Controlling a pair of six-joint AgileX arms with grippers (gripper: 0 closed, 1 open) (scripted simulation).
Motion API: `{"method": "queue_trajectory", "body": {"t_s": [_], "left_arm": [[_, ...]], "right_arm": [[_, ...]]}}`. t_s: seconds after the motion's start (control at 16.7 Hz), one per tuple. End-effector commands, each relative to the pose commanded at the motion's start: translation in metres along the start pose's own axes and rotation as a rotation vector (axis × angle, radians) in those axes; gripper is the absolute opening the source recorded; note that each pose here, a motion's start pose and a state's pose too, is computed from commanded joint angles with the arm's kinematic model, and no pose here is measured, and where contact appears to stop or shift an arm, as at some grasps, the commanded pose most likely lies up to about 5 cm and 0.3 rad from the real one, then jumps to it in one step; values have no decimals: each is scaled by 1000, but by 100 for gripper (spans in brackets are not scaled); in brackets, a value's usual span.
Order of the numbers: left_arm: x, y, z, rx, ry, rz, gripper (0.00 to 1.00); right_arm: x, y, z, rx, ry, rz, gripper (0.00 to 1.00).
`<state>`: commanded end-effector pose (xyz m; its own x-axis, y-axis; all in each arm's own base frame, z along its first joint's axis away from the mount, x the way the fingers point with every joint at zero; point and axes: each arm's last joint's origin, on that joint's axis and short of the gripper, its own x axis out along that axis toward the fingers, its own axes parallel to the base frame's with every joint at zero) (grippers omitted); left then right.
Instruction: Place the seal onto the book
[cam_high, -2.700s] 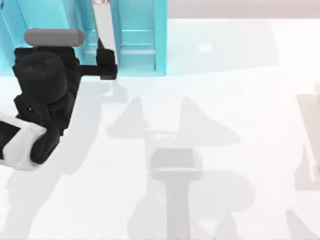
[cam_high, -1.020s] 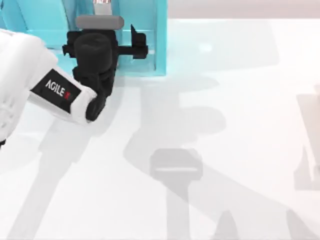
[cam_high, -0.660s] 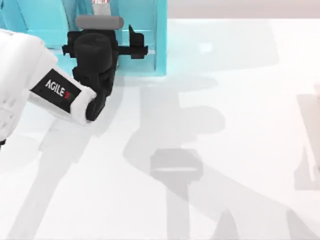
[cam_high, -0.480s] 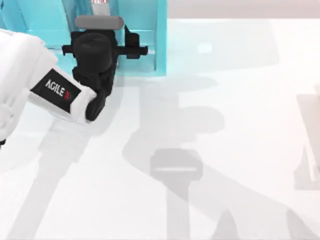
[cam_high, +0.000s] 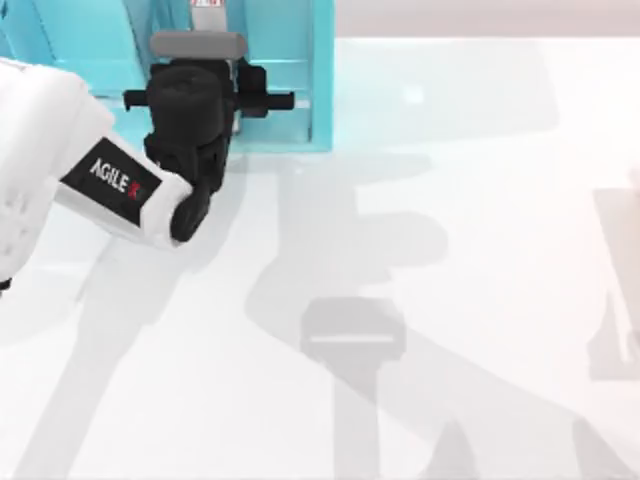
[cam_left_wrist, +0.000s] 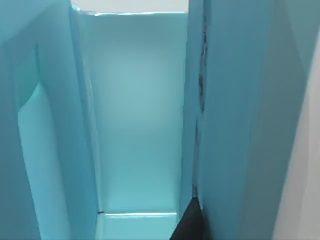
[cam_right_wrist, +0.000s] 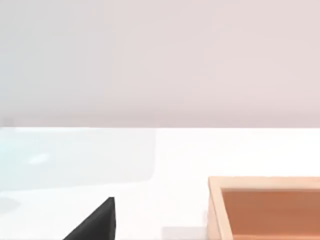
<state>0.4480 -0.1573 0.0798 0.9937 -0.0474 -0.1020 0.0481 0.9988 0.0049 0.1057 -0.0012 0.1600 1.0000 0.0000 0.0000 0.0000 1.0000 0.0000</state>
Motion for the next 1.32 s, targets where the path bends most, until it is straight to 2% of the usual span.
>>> {"method": "queue_trajectory", "body": {"t_s": [0.54,0.66,0.78,0.96,1.14,1.32], "left_arm": [[-1,-2,1,1,-1,-5,0],[-6,-6,10,5,2,-6,0],[-18,-11,28,13,8,-5,0],[-51,-19,74,20,9,-1,0],[-101,-22,126,12,-8,0,0],[-156,-17,163,-2,-23,-2,0]], "right_arm": [[0,0,0,0,0,0,100],[0,0,0,0,0,0,100],[0,0,0,0,0,0,100],[0,0,0,0,0,0,100],[0,0,0,0,0,0,100],[0,0,0,0,0,0,100]]}}
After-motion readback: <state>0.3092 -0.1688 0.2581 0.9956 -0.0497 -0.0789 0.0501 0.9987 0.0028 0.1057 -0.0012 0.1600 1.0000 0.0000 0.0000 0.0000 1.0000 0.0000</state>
